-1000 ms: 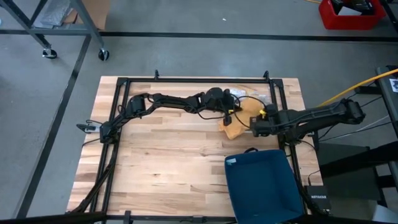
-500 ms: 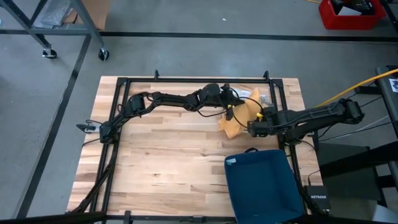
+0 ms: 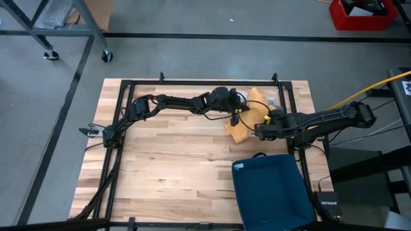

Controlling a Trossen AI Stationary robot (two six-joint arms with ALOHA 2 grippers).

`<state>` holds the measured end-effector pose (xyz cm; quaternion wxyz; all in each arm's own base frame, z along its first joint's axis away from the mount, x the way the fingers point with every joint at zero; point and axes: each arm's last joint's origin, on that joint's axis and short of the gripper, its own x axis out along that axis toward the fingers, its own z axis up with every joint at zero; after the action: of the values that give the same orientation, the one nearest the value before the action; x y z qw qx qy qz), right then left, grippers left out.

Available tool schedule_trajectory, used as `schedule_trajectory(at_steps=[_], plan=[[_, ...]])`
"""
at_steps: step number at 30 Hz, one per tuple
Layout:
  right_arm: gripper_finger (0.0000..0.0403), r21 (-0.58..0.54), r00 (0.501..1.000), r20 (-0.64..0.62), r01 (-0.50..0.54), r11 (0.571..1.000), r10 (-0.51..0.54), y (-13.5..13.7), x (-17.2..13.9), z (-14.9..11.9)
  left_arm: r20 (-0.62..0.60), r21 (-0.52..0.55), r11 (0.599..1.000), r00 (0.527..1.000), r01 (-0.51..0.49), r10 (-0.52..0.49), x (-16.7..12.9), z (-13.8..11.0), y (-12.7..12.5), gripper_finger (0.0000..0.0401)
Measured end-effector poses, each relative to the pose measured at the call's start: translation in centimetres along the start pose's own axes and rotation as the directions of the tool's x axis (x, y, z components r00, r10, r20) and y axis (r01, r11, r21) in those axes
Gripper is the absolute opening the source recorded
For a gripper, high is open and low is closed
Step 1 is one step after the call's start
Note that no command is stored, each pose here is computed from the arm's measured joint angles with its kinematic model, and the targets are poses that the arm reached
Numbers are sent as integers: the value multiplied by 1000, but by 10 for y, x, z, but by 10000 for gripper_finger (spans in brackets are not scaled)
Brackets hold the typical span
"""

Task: Fold towel
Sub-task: Stack the yellow towel on top of the gray towel

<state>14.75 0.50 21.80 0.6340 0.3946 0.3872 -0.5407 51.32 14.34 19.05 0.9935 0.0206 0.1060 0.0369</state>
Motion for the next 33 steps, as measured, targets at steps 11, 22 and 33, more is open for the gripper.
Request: schedule_trajectory(at_steps=[11,22,33], plan=[[218,-36,931,313,-185,982,187,15,-54,31,-8,67,998,1000,7,-7,0,-1,-1,4],[218,-46,880,451,-144,989,149,36,-41,59,-3,172,983,997,72,-72,5,2,-33,4],[218,-60,950,297,-85,995,100,43,-4,105,-3,213,973,996,89,-91,6,3,-43,4]])
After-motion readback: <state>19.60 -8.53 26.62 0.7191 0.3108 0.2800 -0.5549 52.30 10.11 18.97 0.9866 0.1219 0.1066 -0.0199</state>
